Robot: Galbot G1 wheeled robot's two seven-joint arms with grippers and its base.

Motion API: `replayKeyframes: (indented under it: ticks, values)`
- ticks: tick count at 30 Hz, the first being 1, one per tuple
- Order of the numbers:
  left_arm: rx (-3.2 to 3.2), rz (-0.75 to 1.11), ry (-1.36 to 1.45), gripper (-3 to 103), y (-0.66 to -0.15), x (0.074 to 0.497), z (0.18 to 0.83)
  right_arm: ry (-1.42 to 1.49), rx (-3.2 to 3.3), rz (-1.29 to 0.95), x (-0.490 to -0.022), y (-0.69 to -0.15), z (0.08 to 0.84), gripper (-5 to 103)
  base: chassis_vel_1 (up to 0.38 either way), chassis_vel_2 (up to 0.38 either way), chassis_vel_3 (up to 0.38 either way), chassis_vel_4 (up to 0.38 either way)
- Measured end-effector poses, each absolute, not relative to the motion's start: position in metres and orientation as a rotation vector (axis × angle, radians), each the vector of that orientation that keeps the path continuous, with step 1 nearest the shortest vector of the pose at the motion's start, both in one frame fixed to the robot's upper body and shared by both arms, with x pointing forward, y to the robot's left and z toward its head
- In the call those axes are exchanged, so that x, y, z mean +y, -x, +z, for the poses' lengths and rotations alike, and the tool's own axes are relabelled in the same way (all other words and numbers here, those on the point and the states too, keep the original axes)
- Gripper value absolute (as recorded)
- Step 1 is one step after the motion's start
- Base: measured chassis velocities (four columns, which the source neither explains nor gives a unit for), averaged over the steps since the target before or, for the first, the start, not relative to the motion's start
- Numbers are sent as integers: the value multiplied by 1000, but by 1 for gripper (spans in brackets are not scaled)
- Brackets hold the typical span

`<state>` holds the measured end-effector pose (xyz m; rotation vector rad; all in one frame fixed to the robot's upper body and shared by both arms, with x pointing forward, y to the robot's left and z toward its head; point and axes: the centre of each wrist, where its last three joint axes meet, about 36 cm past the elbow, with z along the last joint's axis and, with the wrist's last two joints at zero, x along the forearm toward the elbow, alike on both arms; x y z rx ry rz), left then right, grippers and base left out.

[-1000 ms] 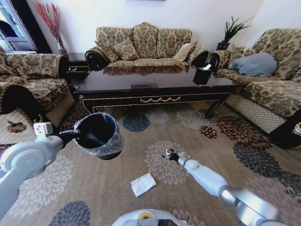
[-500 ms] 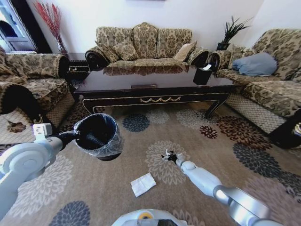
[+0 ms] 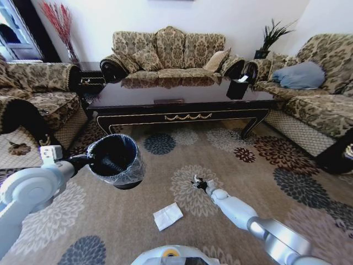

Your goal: Move to the front of the table and pick up the trash from the floor, then place it into the trash bin.

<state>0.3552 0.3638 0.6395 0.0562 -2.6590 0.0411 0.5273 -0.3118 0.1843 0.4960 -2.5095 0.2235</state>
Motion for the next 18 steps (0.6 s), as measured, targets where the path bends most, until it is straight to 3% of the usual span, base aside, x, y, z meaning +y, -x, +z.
replayKeyframes:
  ticks: [3, 5, 13, 15, 18]
  values:
    - [-2656, 46, -56, 2, -355, 363, 637, -504, -2506, 236, -312, -526, 183, 48, 0, 0, 0, 0]
    - [-2654, 47, -55, 2, -355, 363, 637, -508, -2504, 244, -312, -525, 182, 48, 0, 0, 0, 0]
    - [-2655, 35, -57, 2, -356, 363, 636, -524, -2502, 315, -331, -521, 182, 10, 0, 0, 0, 0]
    - [-2655, 35, -57, 2, -356, 363, 636, -524, -2504, 322, -334, -520, 183, 10, 0, 0, 0, 0]
    - [-2654, 38, -57, 2, -356, 363, 635, -553, -2511, 352, -346, -519, 186, 2, 0, 0, 0, 0]
